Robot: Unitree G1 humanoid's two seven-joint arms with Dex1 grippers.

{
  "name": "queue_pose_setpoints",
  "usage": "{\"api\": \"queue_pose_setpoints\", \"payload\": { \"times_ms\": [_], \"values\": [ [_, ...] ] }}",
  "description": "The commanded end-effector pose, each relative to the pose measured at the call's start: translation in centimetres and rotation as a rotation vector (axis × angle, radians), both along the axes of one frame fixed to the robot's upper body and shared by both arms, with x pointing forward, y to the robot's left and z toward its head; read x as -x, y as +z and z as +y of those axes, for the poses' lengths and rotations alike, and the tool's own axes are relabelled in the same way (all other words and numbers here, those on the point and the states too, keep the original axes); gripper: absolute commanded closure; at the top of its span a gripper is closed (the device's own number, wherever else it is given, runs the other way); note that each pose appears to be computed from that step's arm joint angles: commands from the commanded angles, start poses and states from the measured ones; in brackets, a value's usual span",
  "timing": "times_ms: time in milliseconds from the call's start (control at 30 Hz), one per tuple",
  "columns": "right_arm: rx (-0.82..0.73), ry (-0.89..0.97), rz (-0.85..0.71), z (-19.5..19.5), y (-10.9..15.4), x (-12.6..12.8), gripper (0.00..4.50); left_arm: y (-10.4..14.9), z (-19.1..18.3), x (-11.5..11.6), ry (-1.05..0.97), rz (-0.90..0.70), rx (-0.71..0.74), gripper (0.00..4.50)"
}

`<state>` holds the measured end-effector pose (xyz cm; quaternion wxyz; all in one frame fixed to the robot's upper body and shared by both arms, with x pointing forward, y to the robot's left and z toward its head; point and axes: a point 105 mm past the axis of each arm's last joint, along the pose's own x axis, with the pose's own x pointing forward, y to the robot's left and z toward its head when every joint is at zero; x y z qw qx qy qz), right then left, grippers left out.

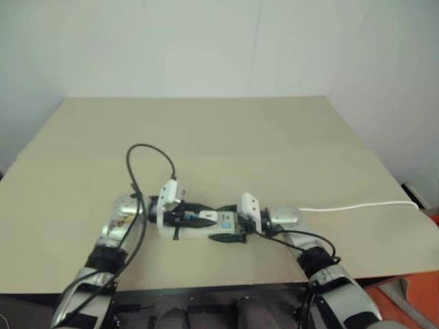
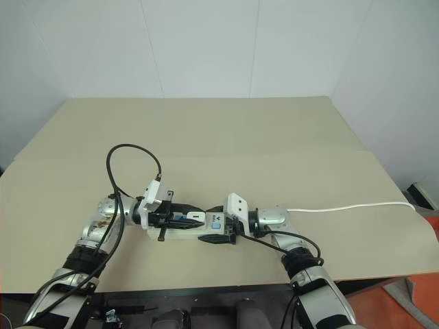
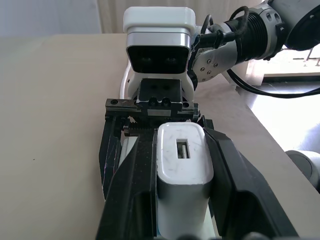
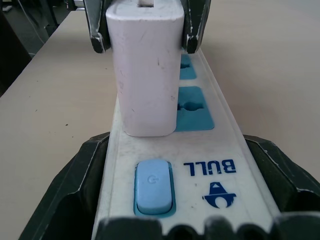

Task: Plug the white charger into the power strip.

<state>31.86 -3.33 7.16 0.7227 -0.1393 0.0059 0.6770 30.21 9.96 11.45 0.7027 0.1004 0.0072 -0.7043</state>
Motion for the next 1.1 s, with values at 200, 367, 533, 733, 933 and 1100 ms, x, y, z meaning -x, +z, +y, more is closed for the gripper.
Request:
{"api": "queue_pose_setpoints", "payload": {
  "times_ms": [200, 367, 533, 733, 933, 1100],
  "values": [
    [0.044, 0.024, 0.031, -0.3, -1.1, 0.5, 1.03, -1.7, 1.0, -0.5, 0.079, 0.093, -0.07, 1.22],
    [0.044, 0.029, 0.029, -0.1, -1.2, 0.5, 1.03, 0.2, 0.3, -1.0, 0.082, 0.067, -0.003, 0.02],
    [0.047, 0.034, 0.028, -0.1, -1.2, 0.6, 1.03, 4.5, 0.8, -1.8, 0.082, -0.005, 0.07, 0.02],
    [0.039, 0.036, 0.042, -0.2, -1.2, 0.7, 0.31, 7.6, 2.3, -1.8, 0.049, -0.035, 0.024, 0.0],
    [0.037, 0.028, 0.002, -0.7, -0.5, 0.8, 0.03, 8.7, 3.3, -1.1, 0.02, -0.066, -0.004, 0.0],
    [0.025, -0.015, -0.051, -2.5, 1.0, 0.8, 0.03, 8.9, 4.2, -1.5, 0.051, -0.084, -0.007, 0.0]
  ]
}}
